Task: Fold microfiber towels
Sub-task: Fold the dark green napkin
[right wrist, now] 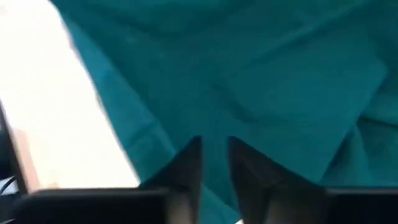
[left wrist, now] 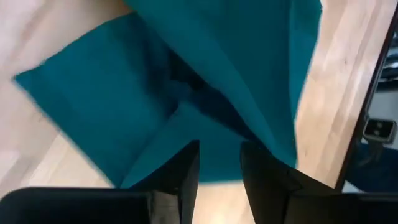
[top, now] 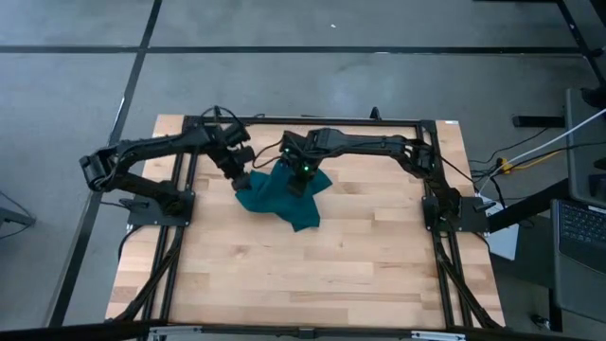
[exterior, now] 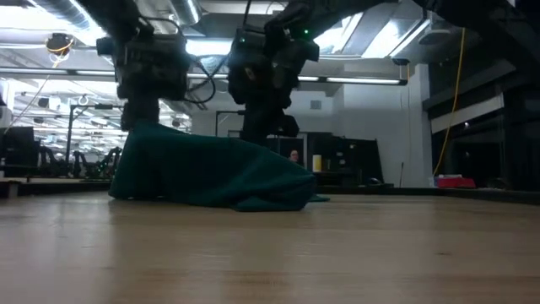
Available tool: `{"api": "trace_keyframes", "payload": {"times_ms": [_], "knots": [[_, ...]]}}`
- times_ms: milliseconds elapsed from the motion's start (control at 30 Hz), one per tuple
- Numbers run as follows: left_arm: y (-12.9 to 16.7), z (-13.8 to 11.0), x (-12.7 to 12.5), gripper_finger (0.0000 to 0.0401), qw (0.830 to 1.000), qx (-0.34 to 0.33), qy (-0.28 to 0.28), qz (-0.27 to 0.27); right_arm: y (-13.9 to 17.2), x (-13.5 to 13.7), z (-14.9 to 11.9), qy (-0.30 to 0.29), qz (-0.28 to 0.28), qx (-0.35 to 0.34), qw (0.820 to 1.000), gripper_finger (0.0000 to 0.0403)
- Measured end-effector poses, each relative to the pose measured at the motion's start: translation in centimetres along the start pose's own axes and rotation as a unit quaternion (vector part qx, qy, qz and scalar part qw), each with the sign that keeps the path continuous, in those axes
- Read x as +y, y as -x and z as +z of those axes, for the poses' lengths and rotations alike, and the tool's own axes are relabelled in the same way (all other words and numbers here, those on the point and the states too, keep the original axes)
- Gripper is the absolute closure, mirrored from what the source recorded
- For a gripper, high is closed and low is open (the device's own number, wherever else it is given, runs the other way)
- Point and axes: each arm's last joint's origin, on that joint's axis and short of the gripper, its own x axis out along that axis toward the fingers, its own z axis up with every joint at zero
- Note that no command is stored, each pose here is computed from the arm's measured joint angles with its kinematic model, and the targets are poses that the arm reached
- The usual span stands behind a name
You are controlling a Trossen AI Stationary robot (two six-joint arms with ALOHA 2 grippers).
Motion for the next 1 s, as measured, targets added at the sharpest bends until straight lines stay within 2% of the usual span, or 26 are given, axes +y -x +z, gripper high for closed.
{"api": "trace_keyframes", "payload": {"times_ms": [67,100,200,367,433,533,600,833,1000], "knots": [[-1.2,0.0,0.3,0.0292,1.0,-0.014,0.008,-0.005,-0.3,-0.4,-0.2,-0.005,-0.004,0.003,1.0,0.0385],[-1.7,0.0,0.5,0.0293,1.0,-0.022,0.01,-0.007,-0.3,-0.6,-0.2,-0.007,-0.004,0.004,1.0,0.0392],[-3.3,-0.1,1.2,0.0295,1.0,-0.024,0.013,-0.01,-0.3,-1.1,-0.2,-0.014,-0.007,0.004,1.0,0.0395],[-7.1,-1.0,3.6,0.03,0.999,0.011,0.035,0.001,-0.2,-1.3,-0.1,-0.019,-0.011,0.0,1.0,0.0399],[-8.5,-1.4,4.5,0.0316,0.998,0.027,0.05,-0.009,-0.2,-1.3,-0.1,-0.023,-0.011,0.0,1.0,0.04],[-10.2,-1.5,5.1,0.037,0.997,0.044,0.058,-0.031,-0.2,-1.2,-0.1,-0.025,-0.011,0.001,1.0,0.0401],[-11.0,-1.5,5.0,0.0391,0.996,0.052,0.054,-0.042,-0.2,-1.3,-0.2,-0.026,-0.012,0.004,1.0,0.0401],[-12.1,-2.2,3.7,0.0398,0.998,0.047,0.025,-0.037,-0.3,-1.1,-1.2,-0.027,-0.021,0.049,0.998,0.0402],[-12.5,-2.5,2.9,0.0399,0.997,0.054,0.024,-0.039,-3.3,-0.8,-3.3,-0.034,0.007,0.087,0.996,0.0402]]}}
